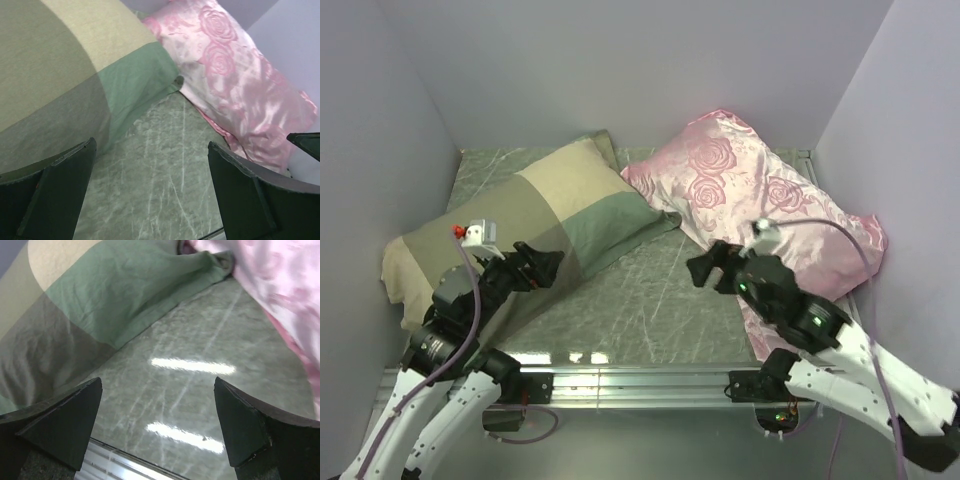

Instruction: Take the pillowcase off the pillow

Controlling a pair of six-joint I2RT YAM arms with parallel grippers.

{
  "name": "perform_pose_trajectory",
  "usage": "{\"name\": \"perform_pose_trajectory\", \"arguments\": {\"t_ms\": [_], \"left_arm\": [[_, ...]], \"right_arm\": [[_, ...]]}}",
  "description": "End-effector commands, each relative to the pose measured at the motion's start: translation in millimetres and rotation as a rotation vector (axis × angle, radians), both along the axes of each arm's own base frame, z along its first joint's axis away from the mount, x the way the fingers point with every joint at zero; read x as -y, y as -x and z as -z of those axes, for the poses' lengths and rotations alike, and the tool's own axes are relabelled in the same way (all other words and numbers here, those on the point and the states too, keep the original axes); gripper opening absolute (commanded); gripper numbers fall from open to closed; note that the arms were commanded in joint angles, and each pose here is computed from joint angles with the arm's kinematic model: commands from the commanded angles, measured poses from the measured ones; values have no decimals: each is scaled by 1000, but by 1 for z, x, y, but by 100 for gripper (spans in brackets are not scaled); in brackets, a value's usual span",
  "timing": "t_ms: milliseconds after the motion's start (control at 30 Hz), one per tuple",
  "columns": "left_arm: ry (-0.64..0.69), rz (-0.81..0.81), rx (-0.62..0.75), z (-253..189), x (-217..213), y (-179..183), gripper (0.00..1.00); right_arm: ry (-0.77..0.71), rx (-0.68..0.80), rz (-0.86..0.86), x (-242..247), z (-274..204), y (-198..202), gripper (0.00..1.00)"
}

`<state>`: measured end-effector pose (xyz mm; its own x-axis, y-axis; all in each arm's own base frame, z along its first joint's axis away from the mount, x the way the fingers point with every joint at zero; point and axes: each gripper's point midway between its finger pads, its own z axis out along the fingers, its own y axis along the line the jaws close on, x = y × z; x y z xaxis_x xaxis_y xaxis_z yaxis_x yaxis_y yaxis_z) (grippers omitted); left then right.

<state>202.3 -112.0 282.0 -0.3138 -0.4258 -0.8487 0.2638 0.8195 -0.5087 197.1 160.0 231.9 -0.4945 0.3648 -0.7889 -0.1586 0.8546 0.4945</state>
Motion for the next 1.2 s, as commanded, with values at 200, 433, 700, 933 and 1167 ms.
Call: {"name": "perform_pose_trajectory", "arguments": {"t_ms": [200, 433, 700, 933, 1167], "left_arm": [[-43, -264, -156, 25, -32, -27, 99], [-106, -389, -262, 38, -50, -33, 99], [-156, -679, -432, 75, -81, -42, 99], [-151, -726, -423, 83, -82, -54, 97], [-144, -707, -382, 76, -82, -56, 85]], "right_arm": [[-47, 54, -112, -118, -41, -111, 100], [-38, -24, -134, -143, 13, -196, 100], [-29, -44, -163, -175, 68, -238, 100], [-119, -42, -249, -205, 69, -238, 77], [-103, 53, -246, -199, 13, -211, 0]]}}
